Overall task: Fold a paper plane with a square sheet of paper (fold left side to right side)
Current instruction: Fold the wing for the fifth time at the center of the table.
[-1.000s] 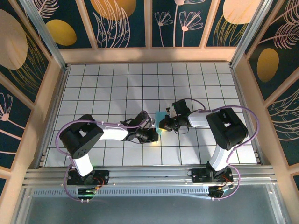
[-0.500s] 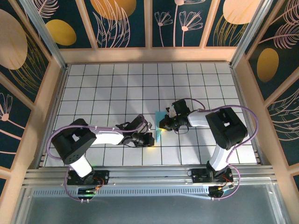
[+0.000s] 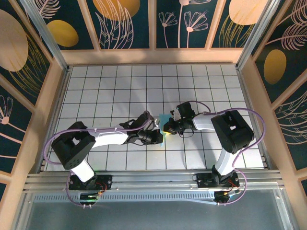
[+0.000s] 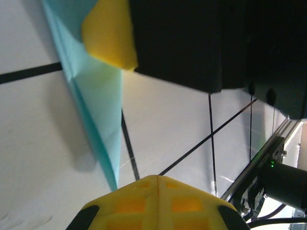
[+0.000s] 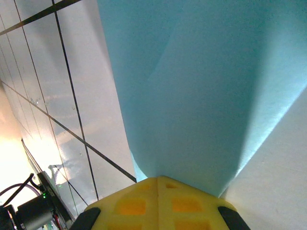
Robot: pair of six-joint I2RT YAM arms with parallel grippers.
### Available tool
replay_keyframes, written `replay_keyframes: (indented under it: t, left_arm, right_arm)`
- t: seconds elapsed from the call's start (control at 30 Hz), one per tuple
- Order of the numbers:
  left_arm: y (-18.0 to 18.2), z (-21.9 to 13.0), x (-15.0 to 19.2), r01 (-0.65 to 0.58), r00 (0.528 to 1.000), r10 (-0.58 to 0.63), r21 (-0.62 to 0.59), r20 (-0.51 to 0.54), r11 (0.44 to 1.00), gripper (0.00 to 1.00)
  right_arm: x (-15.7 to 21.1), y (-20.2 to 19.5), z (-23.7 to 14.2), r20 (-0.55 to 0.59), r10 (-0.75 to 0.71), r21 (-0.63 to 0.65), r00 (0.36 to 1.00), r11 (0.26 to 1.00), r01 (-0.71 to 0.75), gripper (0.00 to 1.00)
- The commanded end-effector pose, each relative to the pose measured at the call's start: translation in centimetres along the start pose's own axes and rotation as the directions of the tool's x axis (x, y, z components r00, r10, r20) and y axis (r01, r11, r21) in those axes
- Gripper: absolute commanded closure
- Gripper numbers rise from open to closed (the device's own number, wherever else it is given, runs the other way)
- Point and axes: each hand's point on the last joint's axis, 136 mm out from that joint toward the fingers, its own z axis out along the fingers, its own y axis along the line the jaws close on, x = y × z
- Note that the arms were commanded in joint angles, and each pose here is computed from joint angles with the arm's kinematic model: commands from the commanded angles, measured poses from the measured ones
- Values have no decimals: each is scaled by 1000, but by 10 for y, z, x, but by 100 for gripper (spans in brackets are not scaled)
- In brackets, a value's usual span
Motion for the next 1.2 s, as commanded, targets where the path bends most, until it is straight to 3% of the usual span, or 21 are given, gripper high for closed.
replay_keyframes:
  t: [0.0, 0.23, 0.6, 1.17]
  left_arm:
    - [-7, 10, -9, -19, 1000, 19, 18, -3, 1000, 100]
    - [1, 22, -25, 3, 999, -3, -6, 35, 1000, 100]
    - [8, 37, -25, -13, 1000, 13, -22, -4, 1000, 100]
    - [41, 33, 14, -48, 995, 38, -98, -96, 994, 100]
  right_arm:
    - [26, -63, 11, -42, 89, 237, 995, 968, -77, 100]
    - [28, -62, 11, -46, 88, 235, 995, 969, -75, 100]
    - [26, -61, 12, -44, 87, 233, 995, 970, -75, 100]
    - [27, -65, 14, -54, 92, 247, 994, 966, -76, 100]
